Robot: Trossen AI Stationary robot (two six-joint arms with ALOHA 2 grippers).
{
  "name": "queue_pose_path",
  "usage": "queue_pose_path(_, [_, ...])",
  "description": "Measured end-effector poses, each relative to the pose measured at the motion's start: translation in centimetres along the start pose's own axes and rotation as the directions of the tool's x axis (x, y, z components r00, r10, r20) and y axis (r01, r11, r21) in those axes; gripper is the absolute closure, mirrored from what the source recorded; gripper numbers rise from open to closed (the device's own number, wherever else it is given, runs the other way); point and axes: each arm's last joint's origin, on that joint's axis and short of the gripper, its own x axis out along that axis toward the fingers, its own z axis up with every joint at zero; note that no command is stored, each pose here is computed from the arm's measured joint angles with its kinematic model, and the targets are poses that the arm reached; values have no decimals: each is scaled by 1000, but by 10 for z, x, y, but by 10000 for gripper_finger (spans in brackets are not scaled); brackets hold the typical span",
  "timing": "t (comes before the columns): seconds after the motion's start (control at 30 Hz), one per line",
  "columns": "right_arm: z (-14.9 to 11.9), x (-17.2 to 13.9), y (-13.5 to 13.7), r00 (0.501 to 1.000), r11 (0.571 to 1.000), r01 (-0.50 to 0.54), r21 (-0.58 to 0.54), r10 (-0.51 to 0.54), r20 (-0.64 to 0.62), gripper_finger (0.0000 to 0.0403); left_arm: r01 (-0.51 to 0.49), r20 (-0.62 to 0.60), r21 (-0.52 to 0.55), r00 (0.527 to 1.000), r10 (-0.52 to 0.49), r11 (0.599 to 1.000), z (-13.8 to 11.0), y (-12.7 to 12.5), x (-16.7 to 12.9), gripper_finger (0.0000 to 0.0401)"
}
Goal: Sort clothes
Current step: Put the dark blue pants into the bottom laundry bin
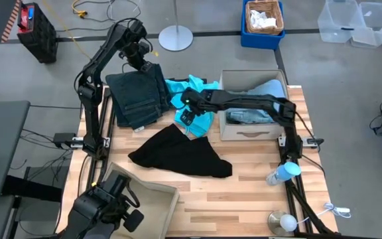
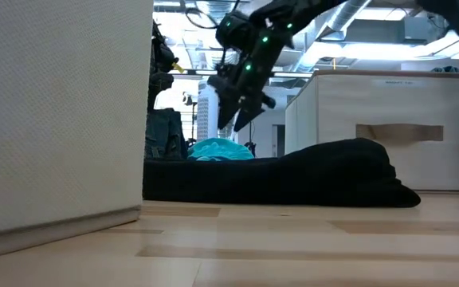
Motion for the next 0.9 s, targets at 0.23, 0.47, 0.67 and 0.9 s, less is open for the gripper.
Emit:
queue_pose_path(0.23, [-9, 38, 1, 991, 998, 47, 33, -43, -126, 127, 8, 2, -3, 1000, -8, 1000, 0, -1, 0, 394])
queue_pose_path(0.47, [-22, 61, 3, 978, 999, 41, 35, -33, -206, 127, 8, 3, -4, 1000, -8, 1000, 0, -1, 0, 394])
queue_pose_path(0.67, [-32, 78, 7, 961, 998, -17, 65, 34, -274, 127, 8, 3, -5, 1000, -8, 1000, 0, -1, 0, 394])
queue_pose_path(0.9, [-38, 87, 10, 941, 992, -89, 90, 114, -319, 127, 8, 3, -6, 1000, -8, 1000, 0, -1, 0, 394])
